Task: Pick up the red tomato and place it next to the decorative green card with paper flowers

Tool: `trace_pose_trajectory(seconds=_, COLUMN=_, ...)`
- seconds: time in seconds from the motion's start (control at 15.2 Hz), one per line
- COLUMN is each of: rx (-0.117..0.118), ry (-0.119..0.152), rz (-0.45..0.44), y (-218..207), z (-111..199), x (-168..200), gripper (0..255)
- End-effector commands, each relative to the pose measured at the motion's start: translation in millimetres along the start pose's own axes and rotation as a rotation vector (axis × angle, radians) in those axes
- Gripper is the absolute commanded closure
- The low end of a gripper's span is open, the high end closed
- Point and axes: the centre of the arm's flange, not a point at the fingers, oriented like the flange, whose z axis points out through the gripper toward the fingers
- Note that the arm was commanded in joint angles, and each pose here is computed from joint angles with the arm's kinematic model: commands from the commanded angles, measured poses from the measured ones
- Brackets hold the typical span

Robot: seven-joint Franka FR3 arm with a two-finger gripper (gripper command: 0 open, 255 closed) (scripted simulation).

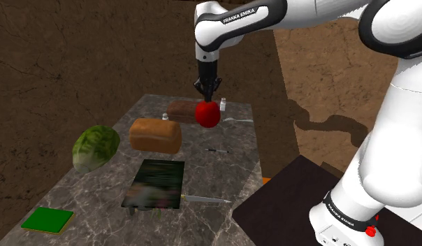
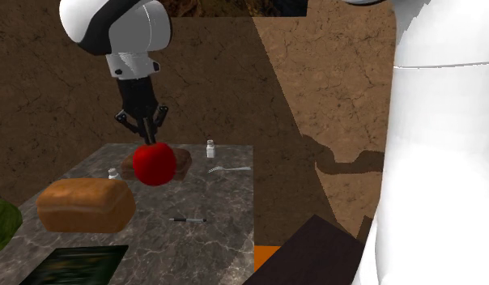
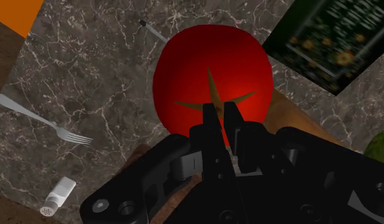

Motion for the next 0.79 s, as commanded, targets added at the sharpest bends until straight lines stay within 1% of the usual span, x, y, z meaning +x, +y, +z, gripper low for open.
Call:
trace_pose_trajectory(seconds=0.0, rx=0.000, ry=0.000, rz=0.002, y=-26.1, z=0.7, x=-4.8, gripper=255)
trace_pose_trajectory(seconds=0.2, rx=0.000, ry=0.000, rz=0.002, y=-65.5, z=-0.2, x=-8.4, gripper=255)
trace_pose_trajectory(seconds=0.26, rx=0.000, ry=0.000, rz=0.002, y=-72.0, z=-0.4, x=-9.0, gripper=255)
trace_pose_trajectory(seconds=0.73, rx=0.000, ry=0.000, rz=0.002, y=-72.8, z=36.5, x=-6.8, gripper=255)
